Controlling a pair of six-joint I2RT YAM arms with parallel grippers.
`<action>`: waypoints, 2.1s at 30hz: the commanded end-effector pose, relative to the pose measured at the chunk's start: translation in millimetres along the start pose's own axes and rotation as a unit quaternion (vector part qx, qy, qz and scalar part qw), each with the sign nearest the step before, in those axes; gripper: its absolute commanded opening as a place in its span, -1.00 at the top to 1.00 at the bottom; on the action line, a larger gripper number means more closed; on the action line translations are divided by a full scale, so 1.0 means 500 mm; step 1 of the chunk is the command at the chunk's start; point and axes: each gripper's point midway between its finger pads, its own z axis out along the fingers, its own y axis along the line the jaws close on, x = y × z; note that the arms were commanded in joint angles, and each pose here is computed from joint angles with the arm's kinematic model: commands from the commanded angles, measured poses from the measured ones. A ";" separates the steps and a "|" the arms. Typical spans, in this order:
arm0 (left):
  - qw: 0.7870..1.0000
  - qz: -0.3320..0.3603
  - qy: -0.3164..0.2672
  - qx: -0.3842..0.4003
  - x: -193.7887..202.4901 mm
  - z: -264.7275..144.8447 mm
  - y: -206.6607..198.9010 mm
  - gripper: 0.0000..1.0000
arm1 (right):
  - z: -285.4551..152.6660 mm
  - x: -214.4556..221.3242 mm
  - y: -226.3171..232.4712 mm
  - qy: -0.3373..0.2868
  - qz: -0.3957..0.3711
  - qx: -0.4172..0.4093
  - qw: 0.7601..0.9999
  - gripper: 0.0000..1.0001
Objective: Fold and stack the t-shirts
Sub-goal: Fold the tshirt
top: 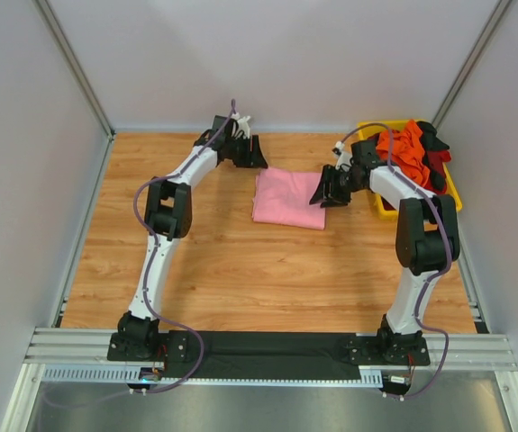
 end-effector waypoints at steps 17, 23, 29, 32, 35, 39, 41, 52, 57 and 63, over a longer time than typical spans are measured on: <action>0.996 -0.074 -0.055 -0.014 -0.049 0.017 0.046 1.00 | 0.047 0.047 -0.102 -0.031 0.066 0.081 0.994 0.10; 0.993 -0.104 -0.054 -0.016 -0.041 0.019 0.070 0.98 | 0.063 0.066 -0.126 -0.021 0.079 0.093 0.992 0.14; 0.991 -0.121 -0.051 0.017 -0.058 -0.044 0.043 0.17 | 0.034 0.059 -0.084 -0.020 0.073 0.067 0.995 0.14; 0.988 -0.126 -0.082 0.029 -0.103 -0.121 0.026 0.07 | 0.005 0.049 -0.056 -0.032 0.072 0.059 0.995 0.12; 0.991 -0.113 -0.073 0.004 -0.109 -0.187 0.010 0.06 | -0.012 0.032 -0.026 -0.043 0.065 0.038 0.996 0.10; 0.995 -0.085 -0.048 0.020 -0.046 -0.248 -0.054 0.06 | -0.014 0.031 -0.024 -0.036 0.044 0.032 0.998 0.03; 0.995 -0.084 -0.037 0.029 0.015 -0.256 -0.072 0.06 | -0.004 0.037 -0.037 -0.024 0.027 0.032 0.999 0.03; 0.996 -0.047 0.069 0.029 0.219 -0.181 -0.114 0.05 | 0.024 0.061 -0.041 0.024 -0.025 -0.009 0.999 0.03; 0.995 -0.044 0.085 0.008 0.242 -0.166 -0.098 0.00 | 0.042 0.063 -0.045 0.037 -0.030 -0.023 0.999 0.03; 0.994 -0.039 0.101 -0.016 0.268 -0.166 -0.077 -0.04 | 0.055 0.068 -0.064 0.048 -0.032 -0.012 0.998 0.08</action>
